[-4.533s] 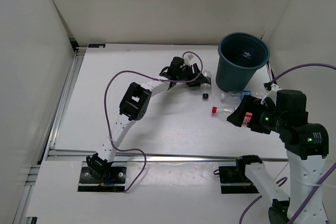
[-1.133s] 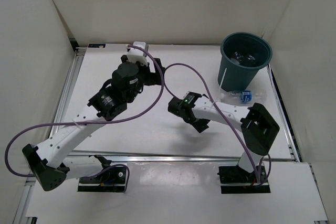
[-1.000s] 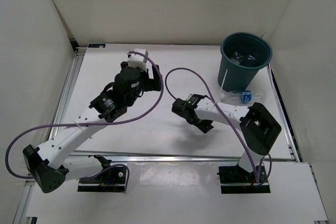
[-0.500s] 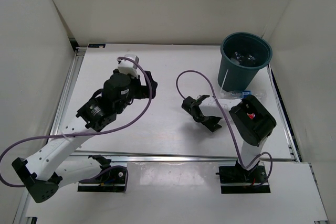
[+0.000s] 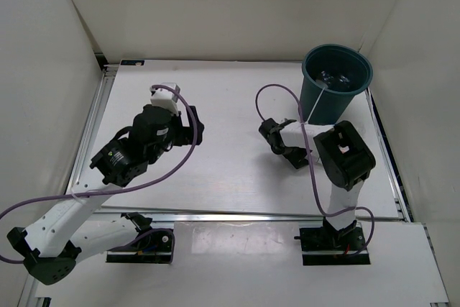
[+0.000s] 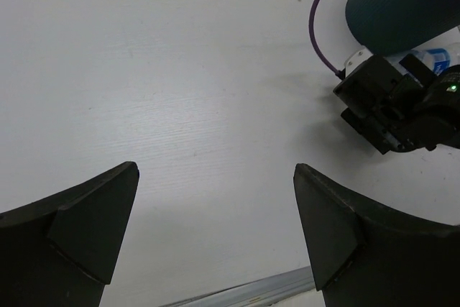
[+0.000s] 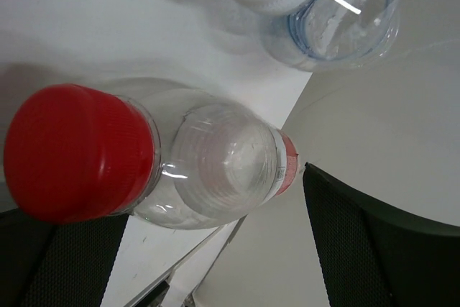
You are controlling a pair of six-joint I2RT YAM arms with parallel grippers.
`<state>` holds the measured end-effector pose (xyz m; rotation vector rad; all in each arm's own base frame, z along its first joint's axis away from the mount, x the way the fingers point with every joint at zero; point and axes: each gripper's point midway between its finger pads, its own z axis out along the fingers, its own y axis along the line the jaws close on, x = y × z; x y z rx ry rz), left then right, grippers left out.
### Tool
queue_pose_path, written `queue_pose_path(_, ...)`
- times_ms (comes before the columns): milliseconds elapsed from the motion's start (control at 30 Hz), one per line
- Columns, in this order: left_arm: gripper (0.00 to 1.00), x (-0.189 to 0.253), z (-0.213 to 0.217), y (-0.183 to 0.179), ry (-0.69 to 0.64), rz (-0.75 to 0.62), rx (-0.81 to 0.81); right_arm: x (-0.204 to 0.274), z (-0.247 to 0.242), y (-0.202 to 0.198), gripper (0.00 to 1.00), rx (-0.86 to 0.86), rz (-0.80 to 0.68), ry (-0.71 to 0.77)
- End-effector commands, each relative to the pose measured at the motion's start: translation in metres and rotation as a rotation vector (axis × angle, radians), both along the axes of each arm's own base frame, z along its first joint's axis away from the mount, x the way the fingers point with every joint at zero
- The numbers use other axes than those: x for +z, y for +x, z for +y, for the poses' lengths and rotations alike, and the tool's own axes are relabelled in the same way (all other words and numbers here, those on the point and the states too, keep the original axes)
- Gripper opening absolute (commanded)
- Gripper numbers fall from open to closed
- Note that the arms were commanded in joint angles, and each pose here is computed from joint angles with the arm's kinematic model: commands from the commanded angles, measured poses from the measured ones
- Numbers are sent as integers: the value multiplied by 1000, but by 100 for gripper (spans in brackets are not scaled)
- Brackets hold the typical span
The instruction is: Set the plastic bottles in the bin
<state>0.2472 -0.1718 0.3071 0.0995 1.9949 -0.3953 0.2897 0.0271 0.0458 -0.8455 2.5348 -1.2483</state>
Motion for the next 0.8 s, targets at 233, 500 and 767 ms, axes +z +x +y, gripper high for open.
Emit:
queue_pose_path(233,100,-12,20,-10,46,44,49,-46,31,10,97,-49,77,280)
queue_pose_path(500,100,-22,25,-12,39,61,79,-52,37,5,92,-73,120,402)
queue_pose_path(767,100,-24,31,-15,26,68,109,-53,53,1,73,-79,174,511)
